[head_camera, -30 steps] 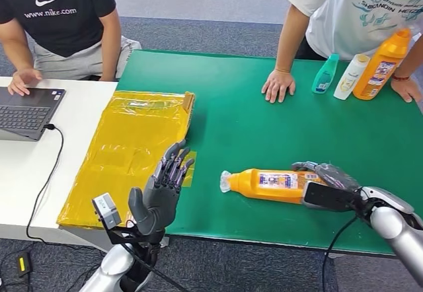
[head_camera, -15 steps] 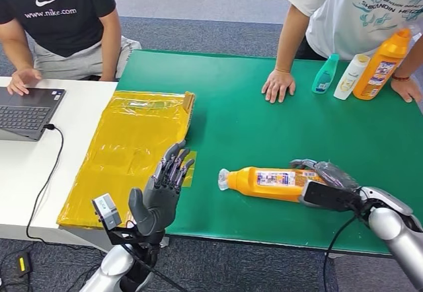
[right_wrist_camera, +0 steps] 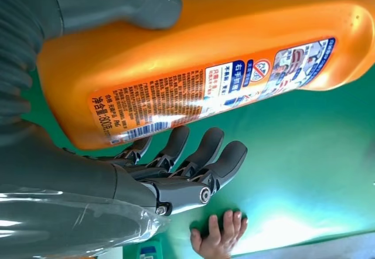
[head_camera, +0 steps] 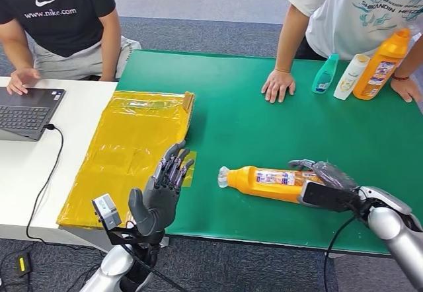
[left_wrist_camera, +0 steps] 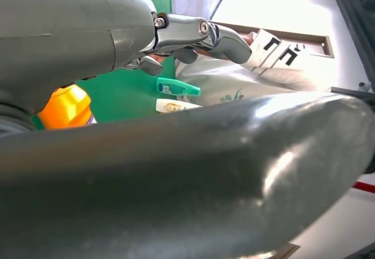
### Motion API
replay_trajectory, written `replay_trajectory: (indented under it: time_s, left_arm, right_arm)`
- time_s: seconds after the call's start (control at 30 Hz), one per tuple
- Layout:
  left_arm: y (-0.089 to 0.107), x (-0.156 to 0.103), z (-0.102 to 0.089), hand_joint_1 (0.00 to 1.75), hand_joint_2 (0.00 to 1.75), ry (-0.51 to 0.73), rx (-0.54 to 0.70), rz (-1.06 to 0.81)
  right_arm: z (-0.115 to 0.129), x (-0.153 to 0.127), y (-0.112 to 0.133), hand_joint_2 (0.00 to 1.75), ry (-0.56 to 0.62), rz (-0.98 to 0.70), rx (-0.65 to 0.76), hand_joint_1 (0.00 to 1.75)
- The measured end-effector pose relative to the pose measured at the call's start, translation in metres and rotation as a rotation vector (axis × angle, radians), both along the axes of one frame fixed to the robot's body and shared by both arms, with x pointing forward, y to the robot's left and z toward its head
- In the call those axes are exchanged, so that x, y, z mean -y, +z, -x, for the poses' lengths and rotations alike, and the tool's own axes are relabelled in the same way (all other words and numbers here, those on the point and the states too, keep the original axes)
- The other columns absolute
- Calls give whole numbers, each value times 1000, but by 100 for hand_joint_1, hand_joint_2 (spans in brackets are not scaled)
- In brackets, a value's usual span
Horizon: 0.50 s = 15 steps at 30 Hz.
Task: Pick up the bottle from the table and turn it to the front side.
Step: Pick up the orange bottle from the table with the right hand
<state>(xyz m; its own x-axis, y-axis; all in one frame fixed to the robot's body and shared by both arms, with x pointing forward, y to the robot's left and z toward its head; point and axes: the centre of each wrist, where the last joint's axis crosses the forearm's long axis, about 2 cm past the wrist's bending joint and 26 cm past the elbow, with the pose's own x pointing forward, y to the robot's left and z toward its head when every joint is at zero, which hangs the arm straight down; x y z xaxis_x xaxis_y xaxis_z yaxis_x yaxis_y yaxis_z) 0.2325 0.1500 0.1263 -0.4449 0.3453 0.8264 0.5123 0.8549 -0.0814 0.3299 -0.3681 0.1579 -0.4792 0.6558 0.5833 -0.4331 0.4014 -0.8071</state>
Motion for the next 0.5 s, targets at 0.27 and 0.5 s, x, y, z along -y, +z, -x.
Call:
replay_trajectory:
  time_s: [0.27, 0.5]
  left_arm:
    - [0, 0, 0, 0, 0, -10, -2, 6]
    - [1, 2, 0, 0, 0, -20, -2, 13]
  right_arm:
    - [8, 1, -14, 175, -5, 98, -86, 175]
    - [12, 3, -29, 175, -23, 179, -135, 175]
